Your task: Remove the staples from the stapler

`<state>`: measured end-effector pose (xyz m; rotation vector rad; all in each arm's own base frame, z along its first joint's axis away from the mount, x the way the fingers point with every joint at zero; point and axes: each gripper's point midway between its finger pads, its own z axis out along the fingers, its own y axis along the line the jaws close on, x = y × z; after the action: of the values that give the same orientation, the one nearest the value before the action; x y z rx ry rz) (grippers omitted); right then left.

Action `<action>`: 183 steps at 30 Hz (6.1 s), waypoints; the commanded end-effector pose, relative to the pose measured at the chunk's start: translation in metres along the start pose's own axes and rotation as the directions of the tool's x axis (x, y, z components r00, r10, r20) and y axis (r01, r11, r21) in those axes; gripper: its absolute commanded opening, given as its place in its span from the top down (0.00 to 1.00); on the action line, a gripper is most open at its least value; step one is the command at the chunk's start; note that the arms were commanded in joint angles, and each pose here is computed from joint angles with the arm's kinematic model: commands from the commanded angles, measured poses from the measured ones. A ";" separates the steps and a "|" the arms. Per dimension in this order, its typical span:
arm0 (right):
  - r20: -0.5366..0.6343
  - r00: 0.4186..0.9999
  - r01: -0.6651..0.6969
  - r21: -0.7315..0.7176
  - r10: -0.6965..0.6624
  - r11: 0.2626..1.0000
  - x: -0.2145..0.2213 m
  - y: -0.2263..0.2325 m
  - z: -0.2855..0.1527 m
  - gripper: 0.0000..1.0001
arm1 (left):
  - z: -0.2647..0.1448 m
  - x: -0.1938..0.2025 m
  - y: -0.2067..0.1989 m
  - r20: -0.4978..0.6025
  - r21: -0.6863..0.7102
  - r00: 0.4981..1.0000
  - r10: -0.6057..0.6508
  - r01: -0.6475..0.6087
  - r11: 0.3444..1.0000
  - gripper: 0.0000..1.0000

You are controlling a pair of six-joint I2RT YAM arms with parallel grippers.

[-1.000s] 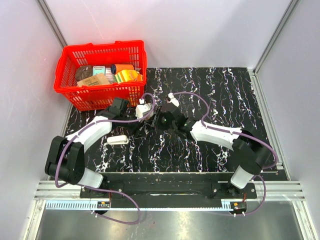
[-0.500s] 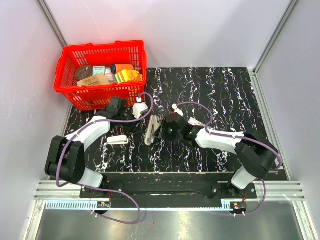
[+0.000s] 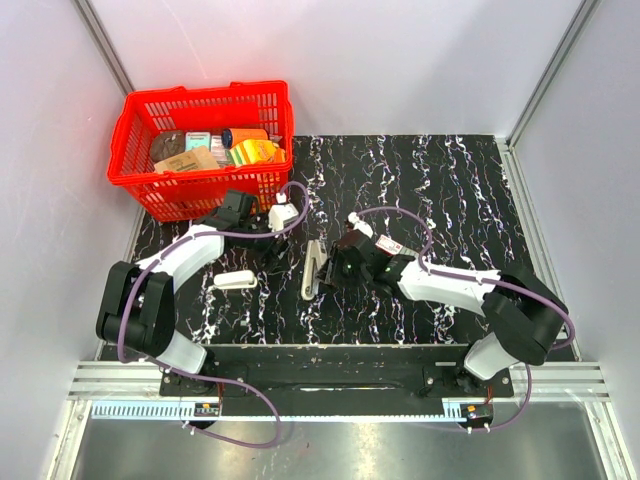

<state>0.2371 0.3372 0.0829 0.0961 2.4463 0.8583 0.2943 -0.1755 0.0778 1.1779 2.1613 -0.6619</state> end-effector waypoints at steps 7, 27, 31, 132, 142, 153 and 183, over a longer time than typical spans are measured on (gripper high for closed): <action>0.216 0.975 -0.011 -0.196 0.054 0.981 -0.078 0.090 -0.024 1.00 | 0.001 -0.001 -0.047 0.034 0.221 0.999 -0.026 0.018 0.975 0.07; 0.168 0.967 -0.120 -0.359 0.191 0.925 -0.071 0.120 -0.045 1.00 | 0.007 -0.020 -0.039 0.083 0.300 0.993 -0.083 0.055 0.952 0.44; 0.159 0.969 -0.122 -0.366 0.191 0.923 -0.067 0.118 -0.049 1.00 | 0.006 -0.017 -0.032 0.078 0.260 0.995 -0.058 0.036 0.965 0.61; -0.308 0.881 0.453 0.330 -0.360 0.828 -0.139 -0.023 0.066 1.00 | -0.160 -0.041 0.004 0.313 -0.114 0.915 -0.255 0.303 0.946 0.01; -0.356 0.878 0.441 0.342 -0.320 0.830 -0.131 -0.037 0.095 0.82 | -0.167 -0.039 0.005 0.315 -0.167 0.923 -0.222 0.284 0.944 0.01; -0.193 0.911 0.410 0.345 -0.363 0.844 -0.179 0.002 0.053 0.16 | -0.166 -0.035 0.004 0.300 -0.177 0.930 -0.214 0.274 0.945 0.01; 0.263 0.947 -0.315 0.656 0.184 0.686 -0.169 -0.243 -0.078 0.13 | -0.164 -0.028 -0.002 0.282 -0.167 0.942 -0.183 0.236 0.957 0.01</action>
<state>0.3597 0.0633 0.0539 0.6444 2.5822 -0.1084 0.2640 -0.0836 0.2094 0.6837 2.1243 -0.6389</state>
